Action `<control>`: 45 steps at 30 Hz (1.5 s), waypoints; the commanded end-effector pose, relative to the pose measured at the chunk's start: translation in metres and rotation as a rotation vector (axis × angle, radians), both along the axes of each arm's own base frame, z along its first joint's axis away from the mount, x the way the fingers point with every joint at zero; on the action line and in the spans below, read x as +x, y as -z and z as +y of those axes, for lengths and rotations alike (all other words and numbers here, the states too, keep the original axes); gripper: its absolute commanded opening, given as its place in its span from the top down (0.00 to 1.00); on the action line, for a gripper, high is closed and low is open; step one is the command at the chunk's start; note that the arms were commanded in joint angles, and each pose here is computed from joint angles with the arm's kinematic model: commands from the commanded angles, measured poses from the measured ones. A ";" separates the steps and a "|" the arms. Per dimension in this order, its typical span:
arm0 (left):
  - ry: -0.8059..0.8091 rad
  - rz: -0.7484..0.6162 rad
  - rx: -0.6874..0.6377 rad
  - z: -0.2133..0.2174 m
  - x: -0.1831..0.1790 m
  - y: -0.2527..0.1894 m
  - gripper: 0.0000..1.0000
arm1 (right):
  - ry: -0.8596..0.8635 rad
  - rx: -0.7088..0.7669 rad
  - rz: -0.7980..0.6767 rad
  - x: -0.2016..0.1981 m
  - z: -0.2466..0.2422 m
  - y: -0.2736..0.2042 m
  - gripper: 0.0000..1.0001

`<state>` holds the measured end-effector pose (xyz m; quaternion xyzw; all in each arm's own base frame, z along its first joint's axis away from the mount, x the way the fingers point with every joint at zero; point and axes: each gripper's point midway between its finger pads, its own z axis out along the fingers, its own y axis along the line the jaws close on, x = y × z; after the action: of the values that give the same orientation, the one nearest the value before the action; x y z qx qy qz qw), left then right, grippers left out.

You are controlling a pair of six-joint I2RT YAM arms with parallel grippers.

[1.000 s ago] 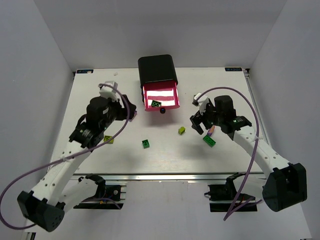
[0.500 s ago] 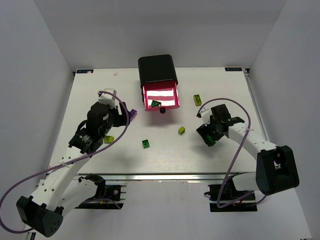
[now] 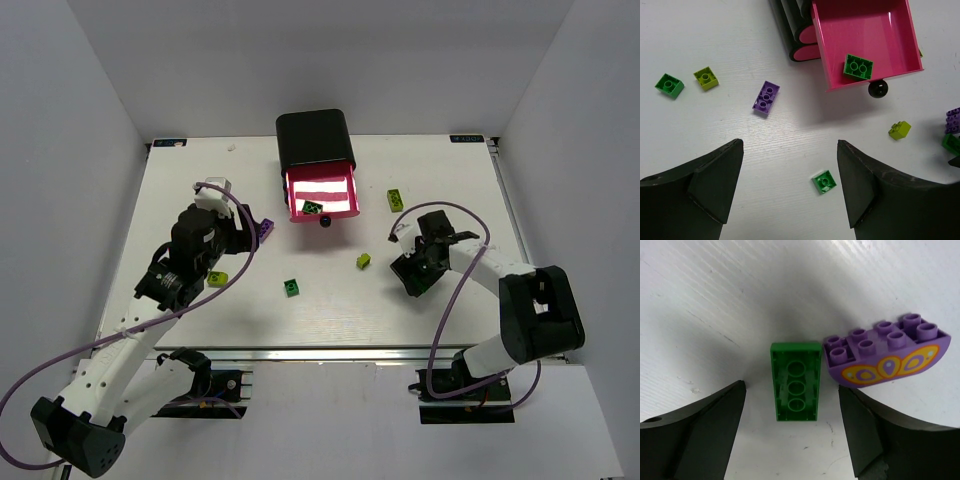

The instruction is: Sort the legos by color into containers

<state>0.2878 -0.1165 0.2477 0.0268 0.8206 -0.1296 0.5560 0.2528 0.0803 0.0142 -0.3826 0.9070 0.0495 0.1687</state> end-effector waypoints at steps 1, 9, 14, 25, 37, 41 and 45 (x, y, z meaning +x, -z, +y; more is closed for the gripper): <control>0.017 -0.011 0.001 -0.002 -0.002 -0.001 0.15 | -0.023 0.008 -0.009 0.010 0.000 0.008 0.21; 0.015 -0.010 0.003 -0.002 -0.002 0.000 0.15 | -0.078 0.066 0.074 -0.006 0.008 0.012 0.73; 0.011 -0.002 0.006 -0.002 -0.001 0.003 0.15 | -0.206 0.170 0.113 -0.027 0.026 -0.014 0.96; -0.063 0.048 0.060 0.011 0.008 0.023 0.15 | -0.495 0.463 -0.195 0.024 0.119 -0.181 1.00; -0.003 0.137 0.110 0.000 0.013 0.057 0.12 | -0.446 0.399 -0.452 0.164 0.215 -0.217 0.84; 0.171 0.158 0.011 -0.038 0.004 0.060 0.10 | -0.413 0.379 -0.476 0.196 0.233 -0.215 0.67; 0.286 0.278 -0.105 -0.067 -0.015 0.079 0.12 | -0.393 0.356 -0.452 0.209 0.240 -0.202 0.44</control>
<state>0.2898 -0.1513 0.1734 0.0730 0.8722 -0.1691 0.4532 0.4494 0.3177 0.1751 -0.5316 0.7404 0.1692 0.3750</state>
